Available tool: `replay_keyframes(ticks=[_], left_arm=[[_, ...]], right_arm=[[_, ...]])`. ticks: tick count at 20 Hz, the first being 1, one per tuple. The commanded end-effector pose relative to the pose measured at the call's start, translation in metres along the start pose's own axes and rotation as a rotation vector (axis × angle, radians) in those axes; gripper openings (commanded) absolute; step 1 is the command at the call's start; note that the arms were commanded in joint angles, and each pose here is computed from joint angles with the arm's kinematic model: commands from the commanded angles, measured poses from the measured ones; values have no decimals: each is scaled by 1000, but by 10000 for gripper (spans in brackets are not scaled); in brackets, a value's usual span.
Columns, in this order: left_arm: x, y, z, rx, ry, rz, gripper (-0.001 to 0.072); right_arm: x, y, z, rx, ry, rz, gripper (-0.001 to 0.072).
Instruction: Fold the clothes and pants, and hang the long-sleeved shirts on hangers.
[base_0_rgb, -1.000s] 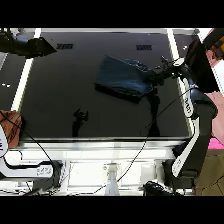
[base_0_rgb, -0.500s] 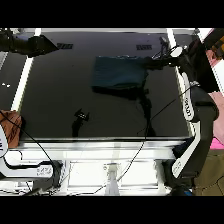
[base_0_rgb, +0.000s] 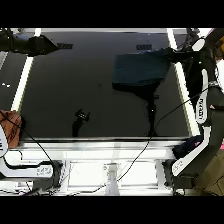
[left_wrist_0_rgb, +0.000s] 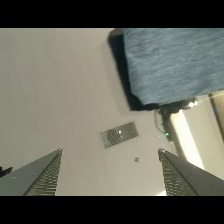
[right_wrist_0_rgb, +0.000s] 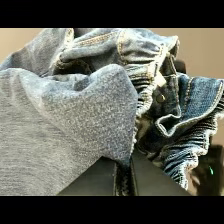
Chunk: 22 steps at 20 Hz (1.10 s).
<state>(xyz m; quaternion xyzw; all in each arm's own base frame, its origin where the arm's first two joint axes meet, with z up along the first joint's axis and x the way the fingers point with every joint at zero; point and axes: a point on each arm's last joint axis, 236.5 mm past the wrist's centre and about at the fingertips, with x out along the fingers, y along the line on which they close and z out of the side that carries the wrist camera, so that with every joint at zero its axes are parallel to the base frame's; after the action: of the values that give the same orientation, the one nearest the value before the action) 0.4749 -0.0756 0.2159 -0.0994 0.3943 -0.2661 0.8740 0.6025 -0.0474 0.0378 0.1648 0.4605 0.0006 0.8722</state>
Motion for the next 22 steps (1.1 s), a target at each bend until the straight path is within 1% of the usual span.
replay_keyframes(ticks=[1, 7, 11, 15, 17, 19, 21, 22], left_arm=[[0, 1, 0, 8, 0, 2, 692], [0, 1, 0, 7, 0, 2, 692], [0, 1, 0, 7, 0, 2, 692], [0, 1, 0, 7, 0, 2, 692], [0, 0, 0, 6, 0, 1, 692], [-3, -2, 1, 11, -6, 2, 692], [-10, -4, 4, 19, -20, 8, 691], [-14, -5, 5, 22, -26, 11, 692]], right_arm=[[-13, -50, -10, 79, 55, -104, 32], [-70, -141, -8, 159, 44, -294, 32], [-145, -203, -4, 240, -20, -417, 32], [-230, -260, -21, 394, -75, -539, 31], [-275, -285, -42, 458, -70, -617, 32], [-315, -304, -76, 534, -13, -701, 32], [-350, -315, -131, 656, 130, -768, 32], [-363, -315, -158, 728, 209, -775, 32]])
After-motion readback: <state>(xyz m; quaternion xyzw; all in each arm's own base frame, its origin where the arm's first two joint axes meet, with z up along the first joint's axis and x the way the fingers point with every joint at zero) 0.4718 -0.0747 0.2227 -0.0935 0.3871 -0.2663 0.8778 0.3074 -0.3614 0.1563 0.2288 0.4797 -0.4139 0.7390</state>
